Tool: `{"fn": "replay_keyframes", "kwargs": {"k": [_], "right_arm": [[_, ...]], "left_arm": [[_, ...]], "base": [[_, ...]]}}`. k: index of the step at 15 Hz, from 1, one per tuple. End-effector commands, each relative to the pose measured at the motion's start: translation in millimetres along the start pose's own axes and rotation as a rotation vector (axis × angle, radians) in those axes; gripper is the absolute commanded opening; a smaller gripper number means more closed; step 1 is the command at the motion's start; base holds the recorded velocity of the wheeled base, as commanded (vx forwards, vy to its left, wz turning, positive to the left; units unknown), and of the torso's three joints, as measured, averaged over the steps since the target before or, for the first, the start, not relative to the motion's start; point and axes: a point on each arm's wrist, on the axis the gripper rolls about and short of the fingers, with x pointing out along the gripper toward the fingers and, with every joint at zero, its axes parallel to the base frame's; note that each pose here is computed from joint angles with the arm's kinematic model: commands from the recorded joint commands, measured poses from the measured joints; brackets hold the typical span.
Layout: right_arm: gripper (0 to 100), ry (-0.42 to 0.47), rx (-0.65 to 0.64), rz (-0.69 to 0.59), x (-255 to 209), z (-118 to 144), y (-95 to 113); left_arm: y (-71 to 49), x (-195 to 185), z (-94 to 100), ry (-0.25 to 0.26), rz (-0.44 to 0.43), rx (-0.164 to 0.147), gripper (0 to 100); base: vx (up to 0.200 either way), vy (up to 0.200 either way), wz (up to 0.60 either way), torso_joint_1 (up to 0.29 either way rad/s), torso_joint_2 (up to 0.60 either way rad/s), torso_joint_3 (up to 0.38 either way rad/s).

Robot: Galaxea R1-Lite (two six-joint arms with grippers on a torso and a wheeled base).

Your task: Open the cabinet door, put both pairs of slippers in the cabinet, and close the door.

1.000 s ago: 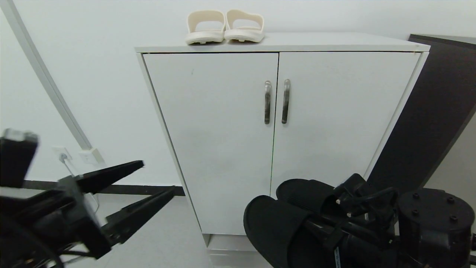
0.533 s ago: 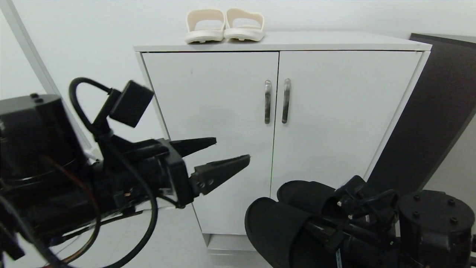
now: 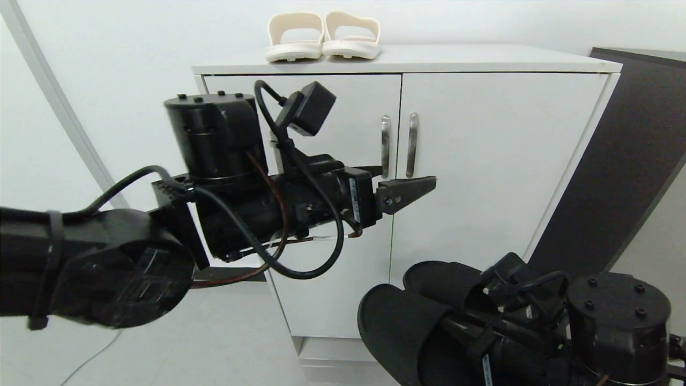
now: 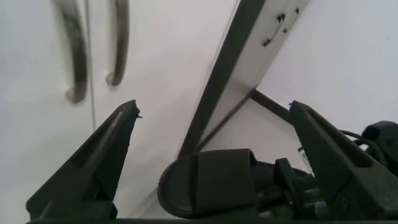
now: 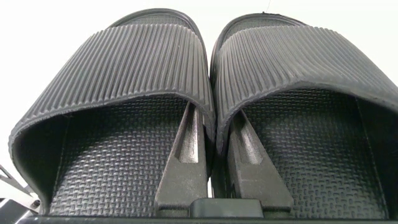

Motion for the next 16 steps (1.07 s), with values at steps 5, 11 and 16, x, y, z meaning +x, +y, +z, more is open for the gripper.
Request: {"fn": "replay_keyframes", "kwargs": {"k": [5, 11, 16], "right_arm": [[0, 0.025, -0.004, 0.022, 2, -5, 0], [0, 0.044, -0.011, 0.020, 7, -8, 0], [0, 0.045, -0.011, 0.020, 7, -9, 0]], "left_arm": [[26.8, 50, 17.7, 0.065, -0.107, -0.052, 100], [49.7, 54, 20.9, 0.053, -0.098, -0.055, 100], [58.8, 68, 26.2, 0.008, -0.041, -0.042, 100]], "base": [[0.000, 0.000, 0.00, 0.000, 0.00, 0.000], [0.000, 0.000, 0.00, 0.000, 0.00, 0.000], [0.000, 0.000, 0.00, 0.000, 0.00, 0.000]]}}
